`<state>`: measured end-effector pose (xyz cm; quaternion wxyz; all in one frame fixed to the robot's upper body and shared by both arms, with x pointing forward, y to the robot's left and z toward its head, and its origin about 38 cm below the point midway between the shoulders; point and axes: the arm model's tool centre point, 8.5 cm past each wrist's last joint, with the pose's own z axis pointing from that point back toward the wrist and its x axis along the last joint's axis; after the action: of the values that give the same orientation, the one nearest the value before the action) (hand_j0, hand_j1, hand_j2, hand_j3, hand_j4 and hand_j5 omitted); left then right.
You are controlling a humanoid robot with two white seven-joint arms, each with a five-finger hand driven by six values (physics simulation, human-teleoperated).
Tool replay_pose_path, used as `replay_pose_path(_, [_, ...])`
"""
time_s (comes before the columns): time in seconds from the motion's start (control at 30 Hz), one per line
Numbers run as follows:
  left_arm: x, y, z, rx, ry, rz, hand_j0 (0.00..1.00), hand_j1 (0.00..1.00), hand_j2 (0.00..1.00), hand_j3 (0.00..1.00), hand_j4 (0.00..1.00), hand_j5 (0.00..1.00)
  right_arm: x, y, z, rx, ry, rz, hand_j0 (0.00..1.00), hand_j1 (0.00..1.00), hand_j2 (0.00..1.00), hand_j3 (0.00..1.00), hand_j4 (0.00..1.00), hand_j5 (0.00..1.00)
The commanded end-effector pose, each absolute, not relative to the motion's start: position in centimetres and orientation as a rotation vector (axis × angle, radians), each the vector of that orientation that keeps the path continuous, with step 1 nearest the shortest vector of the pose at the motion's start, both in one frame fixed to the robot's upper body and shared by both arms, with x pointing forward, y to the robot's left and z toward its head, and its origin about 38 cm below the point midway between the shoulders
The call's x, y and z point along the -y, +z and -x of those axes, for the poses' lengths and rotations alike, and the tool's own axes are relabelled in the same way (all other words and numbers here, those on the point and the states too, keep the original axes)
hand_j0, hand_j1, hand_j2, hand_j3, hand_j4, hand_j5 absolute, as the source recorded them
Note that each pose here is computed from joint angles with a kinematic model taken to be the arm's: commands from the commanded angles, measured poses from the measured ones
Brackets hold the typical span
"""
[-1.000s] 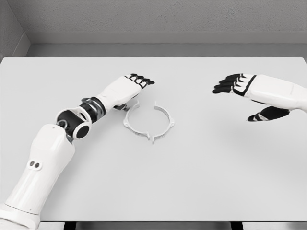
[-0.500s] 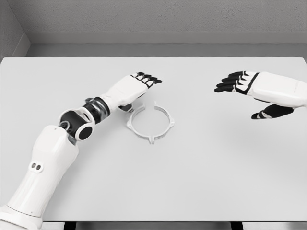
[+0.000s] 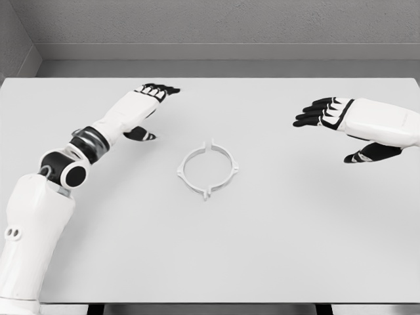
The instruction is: Assemble PVC drainage pipe clamps
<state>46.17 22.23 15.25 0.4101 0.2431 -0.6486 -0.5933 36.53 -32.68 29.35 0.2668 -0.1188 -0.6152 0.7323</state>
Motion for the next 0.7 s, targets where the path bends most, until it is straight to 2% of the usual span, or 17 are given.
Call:
replay_pose_path(0.0, [-24.9, 17.5, -45.5, 1.790, -1.435, -0.555, 1.00, 1.00, 1.00, 1.00, 1.00, 1.00, 32.6, 29.6, -36.6, 1.676, 1.965, 0.319, 1.00, 1.00, 1.00, 1.00, 1.00, 1.00])
replay_pose_path(0.03, [-24.8, 17.4, -44.7, 1.846, -1.470, -0.524, 1.00, 1.00, 1.00, 1.00, 1.00, 1.00, 32.4, 29.7, -36.7, 1.679, 1.960, 0.320, 1.00, 1.00, 1.00, 1.00, 1.00, 1.00])
replay_pose_path(0.27, [-28.0, 15.2, -42.6, 1.748, -1.503, -0.542, 1.00, 1.00, 1.00, 1.00, 1.00, 1.00, 33.3, 28.5, -37.5, 1.600, 1.979, 0.362, 1.00, 1.00, 1.00, 1.00, 1.00, 1.00])
replay_pose_path(0.4, [-27.4, 14.4, -42.1, 1.735, -1.532, -0.515, 1.00, 1.00, 1.00, 1.00, 1.00, 1.00, 33.3, 28.7, -37.4, 1.606, 1.974, 0.358, 1.00, 1.00, 1.00, 1.00, 1.00, 1.00])
replay_pose_path(0.5, [-25.3, 13.5, -40.9, 1.742, -1.589, -0.459, 1.00, 1.00, 1.00, 1.00, 1.00, 1.00, 33.1, 28.4, -37.4, 1.605, 1.974, 0.348, 1.00, 1.00, 1.00, 1.00, 1.00, 1.00])
replay_pose_path(0.67, [-24.0, 15.0, -40.3, 1.805, -1.610, -0.466, 1.00, 1.00, 1.00, 1.00, 1.00, 1.00, 33.0, 27.8, -37.2, 1.602, 1.977, 0.331, 1.00, 1.00, 1.00, 1.00, 1.00, 1.00])
